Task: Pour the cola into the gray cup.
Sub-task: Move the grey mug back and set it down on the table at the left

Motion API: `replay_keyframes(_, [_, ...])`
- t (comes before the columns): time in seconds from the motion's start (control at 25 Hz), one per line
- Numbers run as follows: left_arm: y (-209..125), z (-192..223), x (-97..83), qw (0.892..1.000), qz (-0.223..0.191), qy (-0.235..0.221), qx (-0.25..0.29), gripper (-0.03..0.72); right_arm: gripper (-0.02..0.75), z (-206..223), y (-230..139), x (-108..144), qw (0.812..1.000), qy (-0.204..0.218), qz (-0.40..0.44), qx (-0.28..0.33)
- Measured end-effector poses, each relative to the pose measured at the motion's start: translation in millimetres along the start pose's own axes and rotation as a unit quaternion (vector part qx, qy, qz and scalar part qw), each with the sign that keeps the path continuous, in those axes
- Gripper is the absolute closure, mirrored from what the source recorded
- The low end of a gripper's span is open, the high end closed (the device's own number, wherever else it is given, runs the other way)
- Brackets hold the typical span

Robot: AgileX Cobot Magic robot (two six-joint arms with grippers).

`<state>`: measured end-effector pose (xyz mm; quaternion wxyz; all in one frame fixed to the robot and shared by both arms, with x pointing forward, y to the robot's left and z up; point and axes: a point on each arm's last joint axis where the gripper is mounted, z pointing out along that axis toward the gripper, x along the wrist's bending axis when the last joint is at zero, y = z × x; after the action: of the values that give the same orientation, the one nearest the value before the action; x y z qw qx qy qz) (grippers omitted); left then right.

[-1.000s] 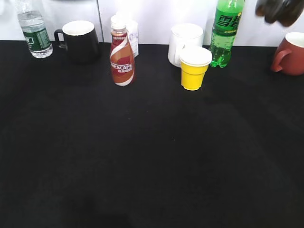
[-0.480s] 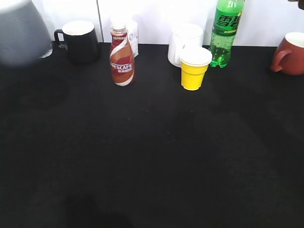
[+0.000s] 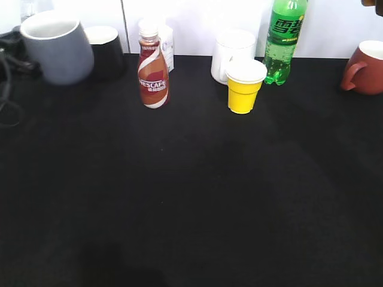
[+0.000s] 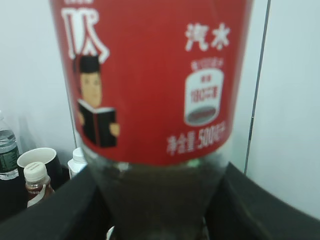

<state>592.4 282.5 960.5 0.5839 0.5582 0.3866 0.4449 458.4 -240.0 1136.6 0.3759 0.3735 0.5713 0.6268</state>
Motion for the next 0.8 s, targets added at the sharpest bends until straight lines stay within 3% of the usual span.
replay_keyframes(0.2, [-39.1, 23.9, -11.6, 0.999, -0.013, -0.022, 0.035, 0.641, 0.36, 0.0, 0.1, 0.1, 1.0, 0.0, 0.0, 0.0])
replay_keyframes(0.32, [-56.4, 30.2, -6.2, 0.998, -0.028, 0.001, 0.048, 0.641, 0.36, 0.0, 0.2, 0.2, 1.0, 0.001, 0.0, -0.001])
replay_keyframes(0.48, [-75.8, 29.2, -7.8, 0.997, -0.035, 0.0, 0.071, 0.641, 0.36, 0.0, 0.7, 0.8, 1.0, 0.005, 0.0, -0.004])
replay_keyframes(0.8, [-77.6, 29.0, -9.1, 0.997, -0.033, -0.006, 0.076, 0.641, 0.361, 0.0, 1.5, 1.9, 1.0, 0.01, 0.001, -0.008])
